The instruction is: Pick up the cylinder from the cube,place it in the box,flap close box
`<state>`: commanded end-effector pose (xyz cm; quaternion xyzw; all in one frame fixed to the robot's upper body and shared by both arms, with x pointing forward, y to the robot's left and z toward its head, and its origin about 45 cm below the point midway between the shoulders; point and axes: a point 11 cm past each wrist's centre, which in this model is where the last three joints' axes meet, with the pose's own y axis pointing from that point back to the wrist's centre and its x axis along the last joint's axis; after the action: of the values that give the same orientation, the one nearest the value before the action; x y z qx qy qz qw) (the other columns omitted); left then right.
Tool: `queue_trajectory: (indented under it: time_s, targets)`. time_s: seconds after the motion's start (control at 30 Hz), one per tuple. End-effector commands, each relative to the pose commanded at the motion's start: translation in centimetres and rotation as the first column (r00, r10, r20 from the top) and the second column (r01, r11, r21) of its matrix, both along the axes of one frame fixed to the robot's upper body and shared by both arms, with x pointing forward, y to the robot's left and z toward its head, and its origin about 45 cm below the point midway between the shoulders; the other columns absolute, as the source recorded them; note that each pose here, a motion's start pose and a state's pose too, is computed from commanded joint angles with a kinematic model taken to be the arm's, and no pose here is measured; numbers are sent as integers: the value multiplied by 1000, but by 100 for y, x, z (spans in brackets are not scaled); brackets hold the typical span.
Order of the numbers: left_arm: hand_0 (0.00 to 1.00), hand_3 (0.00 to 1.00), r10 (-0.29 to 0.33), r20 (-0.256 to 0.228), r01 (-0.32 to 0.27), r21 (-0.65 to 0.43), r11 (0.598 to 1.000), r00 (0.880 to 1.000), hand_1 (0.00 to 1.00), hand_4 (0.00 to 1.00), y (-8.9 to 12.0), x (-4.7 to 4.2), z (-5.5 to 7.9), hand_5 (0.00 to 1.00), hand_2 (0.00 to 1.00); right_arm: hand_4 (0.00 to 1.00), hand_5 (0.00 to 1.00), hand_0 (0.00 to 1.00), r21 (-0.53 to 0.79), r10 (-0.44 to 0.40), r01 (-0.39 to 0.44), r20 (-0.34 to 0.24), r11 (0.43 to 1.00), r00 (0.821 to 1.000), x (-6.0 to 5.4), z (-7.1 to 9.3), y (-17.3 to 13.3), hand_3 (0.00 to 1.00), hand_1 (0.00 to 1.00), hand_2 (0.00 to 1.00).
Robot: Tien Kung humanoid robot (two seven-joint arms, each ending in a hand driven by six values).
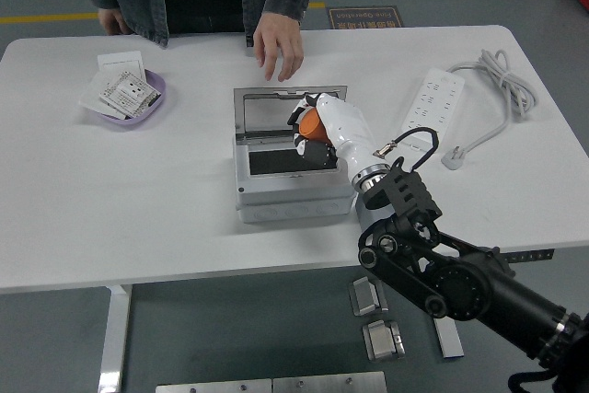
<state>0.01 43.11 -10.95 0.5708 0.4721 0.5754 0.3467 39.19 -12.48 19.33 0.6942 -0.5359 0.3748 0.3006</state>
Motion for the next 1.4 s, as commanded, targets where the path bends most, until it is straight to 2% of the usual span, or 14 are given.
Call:
queue_trajectory:
  time_s: [0.2,0.47,0.7,0.87,0.9,1.07,1.1,1.27,1.3,1.4]
  targets:
    - [639,609,-6,5,6,5,1000,1000,637,673,27,35,11,304,502,2,2,384,-78,21,-24,-34,997,999,63,-53,154,262,202,259]
    - [639,609,-20,11,20,3,1000,1000,637,672,20,104,13,306,502,2,2,386,-86,64,-70,-72,994,995,47,-124,317,264,208,263]
    - [639,610,-32,17,32,3,999,999,637,671,16,163,15,305,502,2,2,371,-69,108,-115,-92,991,990,92,-135,325,272,215,270]
    - [639,610,-38,18,38,2,999,999,637,671,12,177,15,305,502,2,2,371,-113,132,-141,-88,984,987,126,-140,294,272,215,270]
    - [639,610,-39,18,39,2,999,999,637,670,12,180,15,306,502,380,66,482,-126,136,-146,-86,981,987,130,-141,292,580,417,498]
    - [639,610,-44,19,44,2,999,999,637,670,9,198,16,306,502,380,66,482,-179,149,-162,-81,970,986,134,-148,302,580,417,498]
    - [639,609,-45,20,45,1,999,999,637,671,7,204,15,308,498,597,69,637,-187,152,-165,-80,969,985,132,-152,304,686,593,612]
    - [639,609,-53,22,53,-2,999,998,637,671,-9,221,11,308,498,597,69,637,-207,163,-175,-70,963,984,124,-157,317,686,593,612]
    - [639,609,-54,21,54,-3,999,998,637,670,-13,223,9,310,496,695,94,731,-209,166,-177,-67,962,984,123,-156,319,719,654,650]
    - [639,609,-58,22,58,-4,998,998,637,670,-22,227,6,310,496,695,94,731,-214,171,-180,-57,960,984,123,-151,319,719,654,650]
